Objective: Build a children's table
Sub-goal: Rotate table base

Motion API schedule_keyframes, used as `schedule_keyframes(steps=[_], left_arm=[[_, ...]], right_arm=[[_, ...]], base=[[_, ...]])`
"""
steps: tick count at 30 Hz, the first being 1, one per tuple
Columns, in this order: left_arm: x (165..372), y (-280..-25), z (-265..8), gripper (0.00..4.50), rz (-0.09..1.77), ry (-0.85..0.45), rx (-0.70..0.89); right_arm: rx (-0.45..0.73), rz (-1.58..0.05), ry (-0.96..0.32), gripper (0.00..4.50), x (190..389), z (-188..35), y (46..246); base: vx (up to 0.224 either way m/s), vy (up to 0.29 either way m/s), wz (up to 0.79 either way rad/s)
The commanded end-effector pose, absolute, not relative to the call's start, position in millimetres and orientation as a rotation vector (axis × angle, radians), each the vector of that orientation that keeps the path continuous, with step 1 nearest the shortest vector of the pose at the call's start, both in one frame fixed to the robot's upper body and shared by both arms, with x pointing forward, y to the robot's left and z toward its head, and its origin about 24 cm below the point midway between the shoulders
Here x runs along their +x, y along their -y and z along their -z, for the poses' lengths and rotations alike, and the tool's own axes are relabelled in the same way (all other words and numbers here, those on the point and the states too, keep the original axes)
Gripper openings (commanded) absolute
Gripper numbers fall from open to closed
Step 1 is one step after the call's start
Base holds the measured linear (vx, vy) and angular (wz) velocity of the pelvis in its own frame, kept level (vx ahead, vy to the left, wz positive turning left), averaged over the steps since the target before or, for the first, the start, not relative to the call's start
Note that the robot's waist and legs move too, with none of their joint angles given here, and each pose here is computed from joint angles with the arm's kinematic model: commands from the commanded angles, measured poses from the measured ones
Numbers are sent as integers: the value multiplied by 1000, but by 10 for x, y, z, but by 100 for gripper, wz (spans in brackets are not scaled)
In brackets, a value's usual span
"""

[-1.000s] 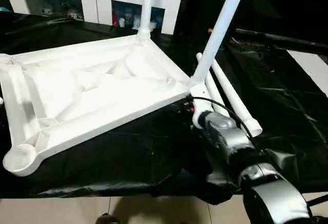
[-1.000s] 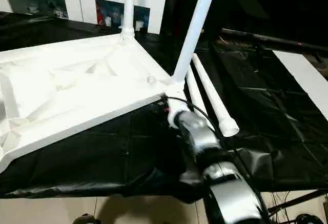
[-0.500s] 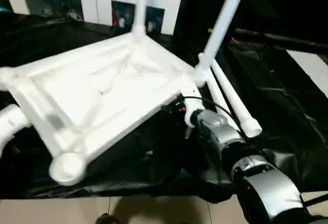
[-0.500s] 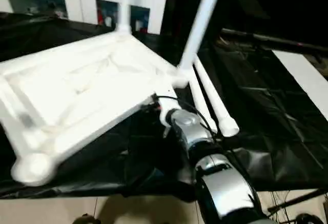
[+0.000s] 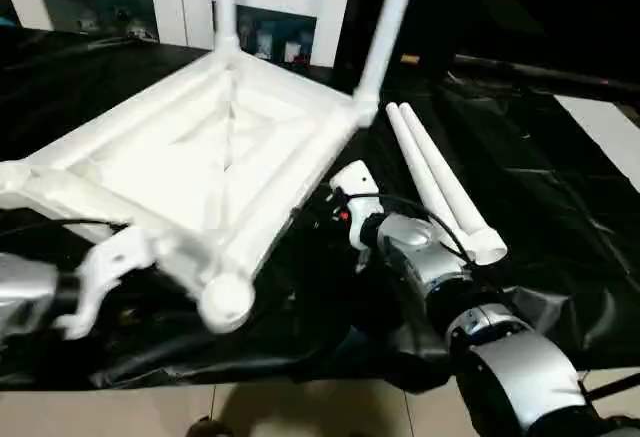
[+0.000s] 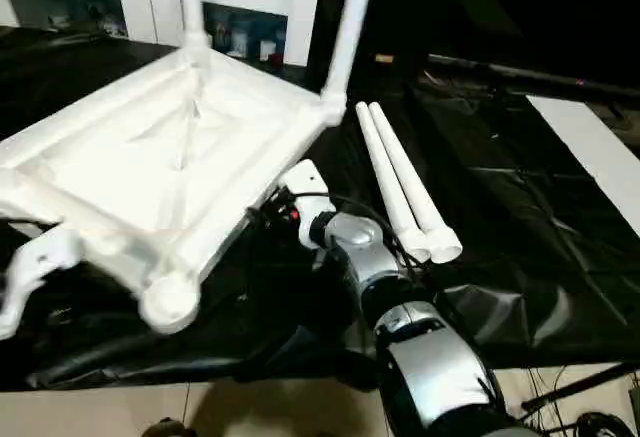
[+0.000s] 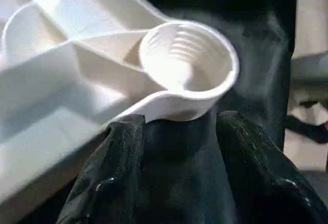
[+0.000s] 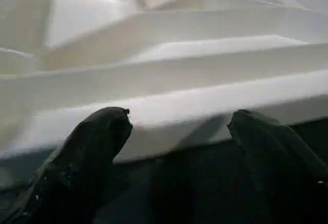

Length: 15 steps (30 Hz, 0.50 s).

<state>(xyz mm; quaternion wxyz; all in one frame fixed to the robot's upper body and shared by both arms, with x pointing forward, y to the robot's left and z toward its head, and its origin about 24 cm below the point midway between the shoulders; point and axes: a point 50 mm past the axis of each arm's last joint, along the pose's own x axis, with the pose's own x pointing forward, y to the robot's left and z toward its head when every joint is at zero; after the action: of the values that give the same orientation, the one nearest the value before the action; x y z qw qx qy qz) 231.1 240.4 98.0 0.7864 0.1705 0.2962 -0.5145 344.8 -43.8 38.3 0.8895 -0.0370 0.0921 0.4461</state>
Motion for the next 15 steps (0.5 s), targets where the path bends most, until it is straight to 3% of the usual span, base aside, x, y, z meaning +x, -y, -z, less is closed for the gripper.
schedule_keyframes(steps=[1, 7, 9, 10, 11, 13, 15], left_arm=[[2356, -2254, -995, 248, 1150, -598, 392], [2440, -2034, -880, 248, 1197, -590, 379], [2474, -1981, -834, 248, 1203, -584, 395], [2535, -1928, -796, 248, 1195, -562, 410], [2535, -1928, -796, 248, 1195, -562, 410], [2634, -1864, -755, 248, 1173, -524, 429], [2655, -1853, -747, 248, 1166, -516, 431]], right_arm=[[-92, -959, -185, 388, 3413, -356, 464], [-70, -1008, -140, 388, 3383, -396, 583], [-73, -987, -91, 388, 3409, -481, 686], [-62, -960, -46, 388, 3432, -600, 830], [-62, -960, -46, 388, 3432, -600, 830], [-85, -910, -19, 388, 3442, -744, 1051], [-92, -899, -21, 388, 3443, -762, 1090]], base=[[0, 0, 0], [0, 0, 0], [0, 0, 0], [0, 0, 0], [0, 0, 0], [0, 0, 0], [0, 0, 0]])
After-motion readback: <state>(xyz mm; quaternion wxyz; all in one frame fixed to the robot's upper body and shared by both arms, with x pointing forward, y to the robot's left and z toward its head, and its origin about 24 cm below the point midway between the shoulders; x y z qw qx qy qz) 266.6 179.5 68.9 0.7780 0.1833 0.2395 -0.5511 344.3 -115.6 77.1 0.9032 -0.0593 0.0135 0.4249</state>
